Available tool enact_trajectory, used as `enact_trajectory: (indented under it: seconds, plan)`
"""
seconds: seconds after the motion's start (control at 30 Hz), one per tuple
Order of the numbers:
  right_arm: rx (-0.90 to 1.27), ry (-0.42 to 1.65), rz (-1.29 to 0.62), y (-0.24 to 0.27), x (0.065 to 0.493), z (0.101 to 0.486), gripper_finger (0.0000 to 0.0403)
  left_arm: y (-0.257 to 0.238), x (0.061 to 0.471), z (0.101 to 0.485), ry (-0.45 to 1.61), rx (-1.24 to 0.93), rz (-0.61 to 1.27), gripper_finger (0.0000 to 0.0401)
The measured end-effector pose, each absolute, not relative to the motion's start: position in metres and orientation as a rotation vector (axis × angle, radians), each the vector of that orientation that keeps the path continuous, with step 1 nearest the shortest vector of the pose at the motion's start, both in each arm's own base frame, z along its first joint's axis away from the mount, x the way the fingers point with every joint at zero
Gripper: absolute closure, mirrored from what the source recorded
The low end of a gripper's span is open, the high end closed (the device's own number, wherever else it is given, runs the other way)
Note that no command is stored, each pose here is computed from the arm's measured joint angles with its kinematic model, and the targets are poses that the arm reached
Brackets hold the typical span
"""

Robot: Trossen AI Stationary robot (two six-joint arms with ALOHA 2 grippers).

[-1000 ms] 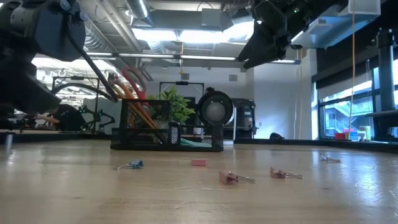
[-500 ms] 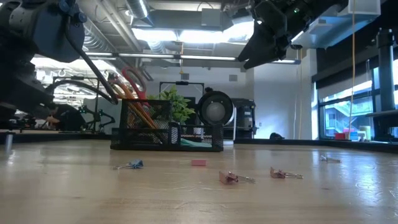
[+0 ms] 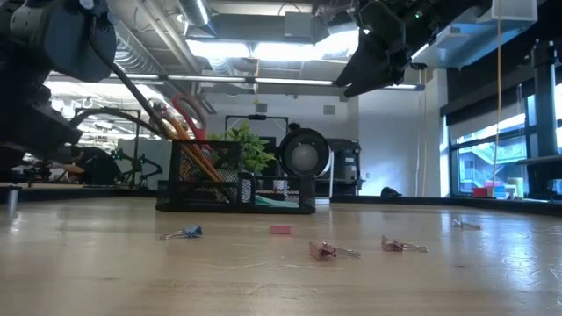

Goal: Pick and place office supplies into organizer
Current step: Put the blue binder clip into the black desk organizer

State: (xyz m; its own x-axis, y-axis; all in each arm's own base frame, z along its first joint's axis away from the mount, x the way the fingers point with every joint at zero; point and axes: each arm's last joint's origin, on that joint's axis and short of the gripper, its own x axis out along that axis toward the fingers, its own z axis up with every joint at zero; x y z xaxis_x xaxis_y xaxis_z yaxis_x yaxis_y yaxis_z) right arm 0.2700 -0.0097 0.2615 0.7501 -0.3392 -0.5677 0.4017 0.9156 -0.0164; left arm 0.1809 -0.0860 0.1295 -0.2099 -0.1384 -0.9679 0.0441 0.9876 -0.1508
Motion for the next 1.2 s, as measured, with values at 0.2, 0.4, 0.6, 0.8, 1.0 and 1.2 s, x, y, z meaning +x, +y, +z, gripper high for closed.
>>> enact_trajectory:
  seconds: [0.2, 0.4, 0.6, 0.8, 1.0, 1.2]
  plan:
    - [0.109, 0.599, -0.406, -0.01, 0.27, 0.261, 0.013, -0.085, 0.182, 0.134, 1.709, -0.038, -0.133, 0.0284]
    - [0.108, 0.6, -0.406, -0.01, 0.27, 0.261, 0.013, -0.09, 0.18, 0.134, 1.697, 0.056, -0.199, 0.0269]
    - [0.109, 0.601, -0.406, -0.01, 0.27, 0.261, 0.013, -0.097, 0.176, 0.135, 1.688, 0.133, -0.247, 0.0263]
    - [0.108, 0.601, -0.406, -0.01, 0.27, 0.261, 0.013, -0.101, 0.174, 0.135, 1.668, 0.174, -0.231, 0.0271]
    - [0.108, 0.601, -0.406, -0.01, 0.27, 0.261, 0.013, -0.104, 0.173, 0.134, 1.658, 0.207, -0.23, 0.029]
    - [0.106, 0.601, -0.405, -0.01, 0.27, 0.261, 0.013, -0.105, 0.172, 0.134, 1.649, 0.221, -0.219, 0.0312]
